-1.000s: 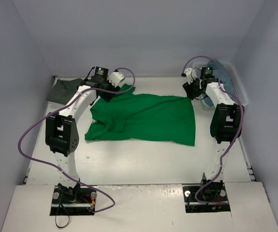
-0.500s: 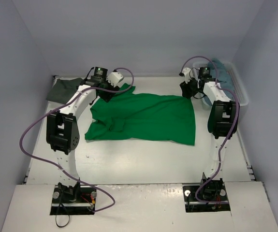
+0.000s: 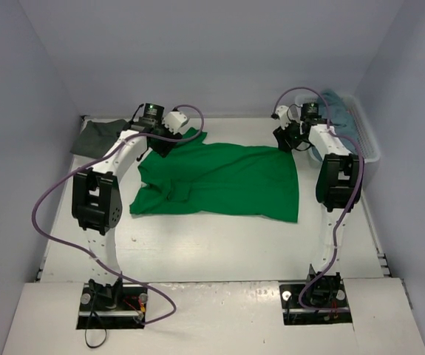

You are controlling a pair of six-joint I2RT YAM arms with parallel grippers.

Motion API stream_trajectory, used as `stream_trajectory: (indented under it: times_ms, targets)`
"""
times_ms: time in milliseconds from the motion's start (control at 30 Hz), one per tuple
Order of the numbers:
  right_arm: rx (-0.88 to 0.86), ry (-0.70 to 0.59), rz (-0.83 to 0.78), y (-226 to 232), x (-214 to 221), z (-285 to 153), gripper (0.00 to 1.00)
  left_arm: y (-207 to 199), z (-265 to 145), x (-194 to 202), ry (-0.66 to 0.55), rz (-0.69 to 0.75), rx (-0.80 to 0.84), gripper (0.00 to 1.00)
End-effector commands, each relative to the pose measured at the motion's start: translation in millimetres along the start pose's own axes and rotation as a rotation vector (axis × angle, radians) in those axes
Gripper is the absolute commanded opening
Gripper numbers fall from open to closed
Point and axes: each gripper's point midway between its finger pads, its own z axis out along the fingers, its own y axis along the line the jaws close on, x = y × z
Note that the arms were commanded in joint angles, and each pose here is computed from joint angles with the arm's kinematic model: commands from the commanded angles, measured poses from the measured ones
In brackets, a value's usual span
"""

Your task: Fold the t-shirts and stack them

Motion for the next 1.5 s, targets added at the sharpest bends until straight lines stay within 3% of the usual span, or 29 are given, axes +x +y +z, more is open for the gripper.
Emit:
stream_trajectory:
  times_ms: [0, 500, 600, 633, 733, 1200, 1467]
  targets:
    - [0.04, 0.24, 0.078, -14.6, 84.7, 5.6, 0.5, 15.3, -13.7, -29.7, -0.089, -0.013, -0.029, 0.54]
    - [-0.003, 0.347, -0.006, 3.8, 109.0, 25.1, 0.49, 20.4, -4.9, -37.2, -0.08, -0.019, -0.017, 0.54]
    - [-0.009, 0.35, -0.008, 6.1, 110.0, 26.6, 0.33, 21.1, -2.8, -39.0, -0.083, -0.016, -0.016, 0.54]
    - [-0.014, 0.352, -0.007, 8.1, 110.8, 27.3, 0.19, 22.9, -1.5, -41.5, -0.087, -0.015, -0.02, 0.54]
    - [-0.021, 0.355, -0.004, 12.4, 111.6, 28.4, 0.0, 29.7, 3.0, -49.3, -0.103, -0.012, -0.035, 0.54]
    - [-0.067, 0.332, 0.016, 35.2, 103.1, 28.3, 0.0, 9.8, 80.6, -81.2, -0.202, -0.07, 0.145, 0.56]
    - [-0.112, 0.336, 0.034, 54.3, 108.6, 28.4, 0.0, 5.7, 98.2, -99.1, -0.272, -0.081, 0.184, 0.56]
